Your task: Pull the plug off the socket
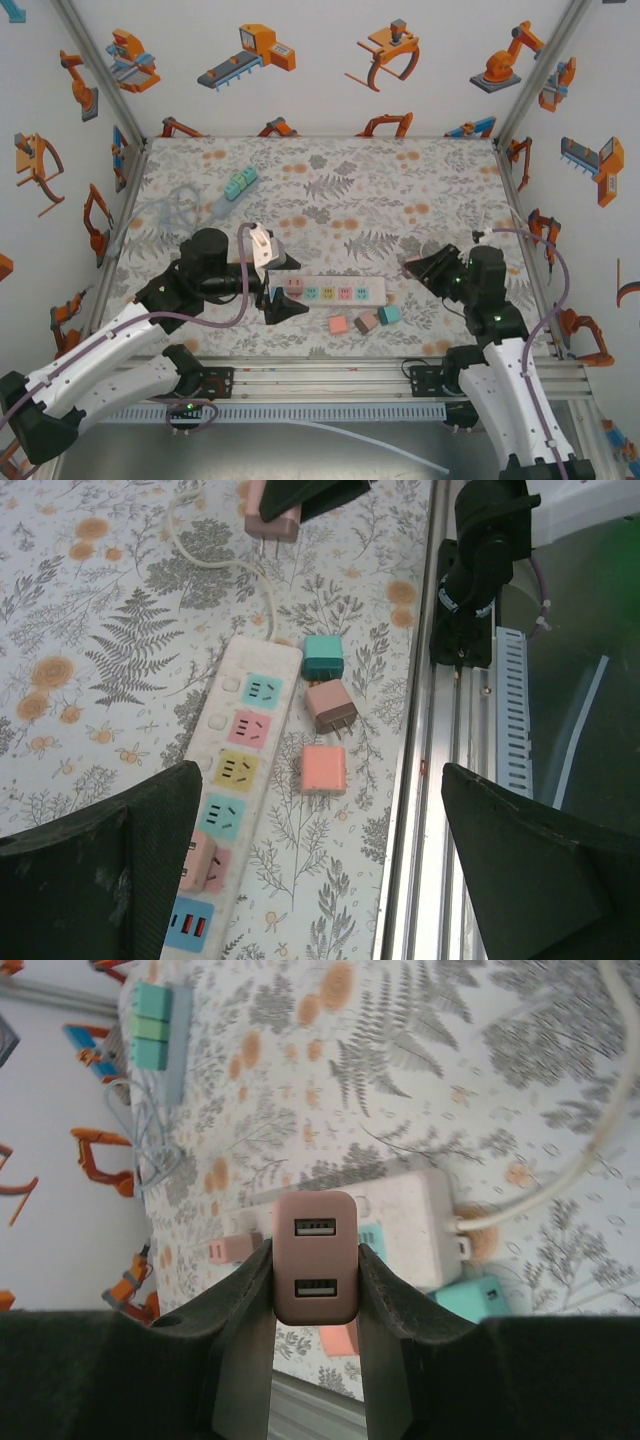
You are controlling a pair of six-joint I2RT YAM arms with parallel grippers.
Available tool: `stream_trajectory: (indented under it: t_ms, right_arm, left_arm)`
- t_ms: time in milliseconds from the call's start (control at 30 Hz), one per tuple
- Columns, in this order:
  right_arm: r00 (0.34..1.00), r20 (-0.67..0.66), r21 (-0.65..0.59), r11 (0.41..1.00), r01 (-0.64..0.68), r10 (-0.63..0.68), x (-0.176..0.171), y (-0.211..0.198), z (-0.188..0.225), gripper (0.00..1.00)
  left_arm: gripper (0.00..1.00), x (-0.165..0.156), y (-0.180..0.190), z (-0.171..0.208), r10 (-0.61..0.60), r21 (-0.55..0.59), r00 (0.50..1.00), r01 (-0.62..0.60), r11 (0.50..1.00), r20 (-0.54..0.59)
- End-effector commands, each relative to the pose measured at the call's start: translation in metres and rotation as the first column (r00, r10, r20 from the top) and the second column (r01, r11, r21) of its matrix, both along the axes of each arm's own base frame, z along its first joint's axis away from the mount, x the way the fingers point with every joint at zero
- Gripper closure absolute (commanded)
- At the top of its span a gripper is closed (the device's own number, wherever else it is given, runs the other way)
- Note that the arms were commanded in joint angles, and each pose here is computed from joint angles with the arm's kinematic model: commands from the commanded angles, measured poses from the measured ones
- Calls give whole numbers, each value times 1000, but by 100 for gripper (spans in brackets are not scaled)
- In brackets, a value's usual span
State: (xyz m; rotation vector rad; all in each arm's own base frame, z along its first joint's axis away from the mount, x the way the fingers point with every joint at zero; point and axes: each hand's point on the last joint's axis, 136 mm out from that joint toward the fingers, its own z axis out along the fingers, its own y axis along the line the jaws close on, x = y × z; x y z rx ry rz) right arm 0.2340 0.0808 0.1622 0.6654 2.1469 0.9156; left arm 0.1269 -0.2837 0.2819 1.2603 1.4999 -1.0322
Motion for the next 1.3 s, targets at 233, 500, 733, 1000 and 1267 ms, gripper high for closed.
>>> stream_trajectory:
  t_ms: [233, 500, 733, 1000, 1267]
  right_arm:
    - [974, -206, 34, 994, 108, -98, -21, -13, -85, 89]
    - [961, -250, 11, 992, 122, -116, -27, -17, -115, 89]
    - [945, -300, 11, 990, 143, -133, -34, -18, -129, 64]
    - [920, -353, -22, 985, 173, -170, -39, -24, -134, 52]
    - [896, -376, -100, 972, 213, -235, -46, -38, -128, 35]
  left_arm:
    - [3, -4, -1, 10, -23, -10, 999, 24, 1000, 46]
    - [3, -1, -3, 6, -12, 4, 999, 12, 1000, 37]
    - [3, -1, -3, 3, -9, 12, 999, 8, 1000, 33]
    - [3, 1, -2, 2, 12, 19, 999, -12, 1000, 35]
    - [3, 4, 0, -1, 32, 30, 999, -33, 999, 33]
